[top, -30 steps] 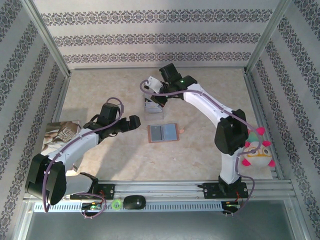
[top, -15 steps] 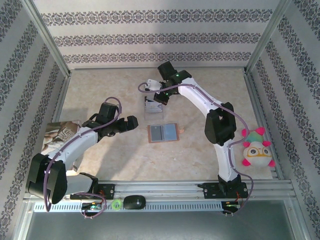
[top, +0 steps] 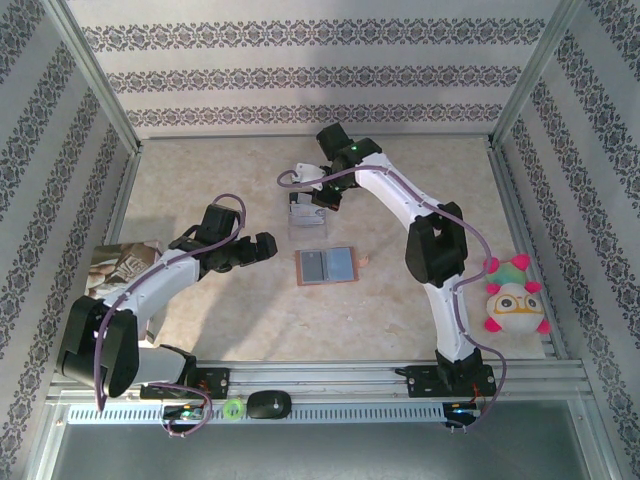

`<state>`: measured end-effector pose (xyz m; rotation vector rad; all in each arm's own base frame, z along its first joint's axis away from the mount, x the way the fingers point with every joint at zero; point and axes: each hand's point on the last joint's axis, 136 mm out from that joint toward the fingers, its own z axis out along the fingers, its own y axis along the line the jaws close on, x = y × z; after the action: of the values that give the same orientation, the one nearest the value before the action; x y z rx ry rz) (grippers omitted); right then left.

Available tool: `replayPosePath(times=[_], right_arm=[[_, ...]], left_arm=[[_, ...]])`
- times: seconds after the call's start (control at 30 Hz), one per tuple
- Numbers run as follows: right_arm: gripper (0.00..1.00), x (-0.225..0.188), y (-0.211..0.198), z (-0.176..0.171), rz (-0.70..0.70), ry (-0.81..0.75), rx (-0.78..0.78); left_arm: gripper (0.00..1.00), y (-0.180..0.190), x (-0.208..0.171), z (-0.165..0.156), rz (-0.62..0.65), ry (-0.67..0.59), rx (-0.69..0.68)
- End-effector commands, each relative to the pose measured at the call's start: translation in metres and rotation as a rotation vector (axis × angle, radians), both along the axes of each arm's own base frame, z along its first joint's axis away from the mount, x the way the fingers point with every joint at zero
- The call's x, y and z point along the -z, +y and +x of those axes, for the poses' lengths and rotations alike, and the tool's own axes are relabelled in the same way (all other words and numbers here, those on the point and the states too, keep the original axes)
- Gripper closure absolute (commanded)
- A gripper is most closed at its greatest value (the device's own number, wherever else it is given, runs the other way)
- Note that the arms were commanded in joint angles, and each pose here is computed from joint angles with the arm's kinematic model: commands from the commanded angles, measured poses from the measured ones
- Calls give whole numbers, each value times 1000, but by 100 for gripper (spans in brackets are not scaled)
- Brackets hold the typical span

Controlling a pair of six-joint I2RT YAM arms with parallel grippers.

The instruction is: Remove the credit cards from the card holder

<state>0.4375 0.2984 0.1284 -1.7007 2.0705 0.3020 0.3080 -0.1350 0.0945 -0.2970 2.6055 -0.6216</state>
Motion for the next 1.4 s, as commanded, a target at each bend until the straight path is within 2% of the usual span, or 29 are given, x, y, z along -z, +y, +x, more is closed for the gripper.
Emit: replayPosePath(times=[0.0,0.67,1.1,1.2,1.3,1.37], right_arm=[[100,8,2,4,6,14,-26],[99,22,22,11,22,-7,-48],[97,34,29,-1,13,25,-74],[95,38,29,-2,6,28,-71],[88,41,29,4,0,7,-44],[76,39,29,13,6,-27,-8]], left_arm=[[0,3,-2,5,16,3,-2],[0,0,14,11,15,32,6],[0,1,17,10,22,37,7],[0,1,18,9,20,38,8],[0,0,18,9,16,38,8],[0,0,19,8,14,41,10]])
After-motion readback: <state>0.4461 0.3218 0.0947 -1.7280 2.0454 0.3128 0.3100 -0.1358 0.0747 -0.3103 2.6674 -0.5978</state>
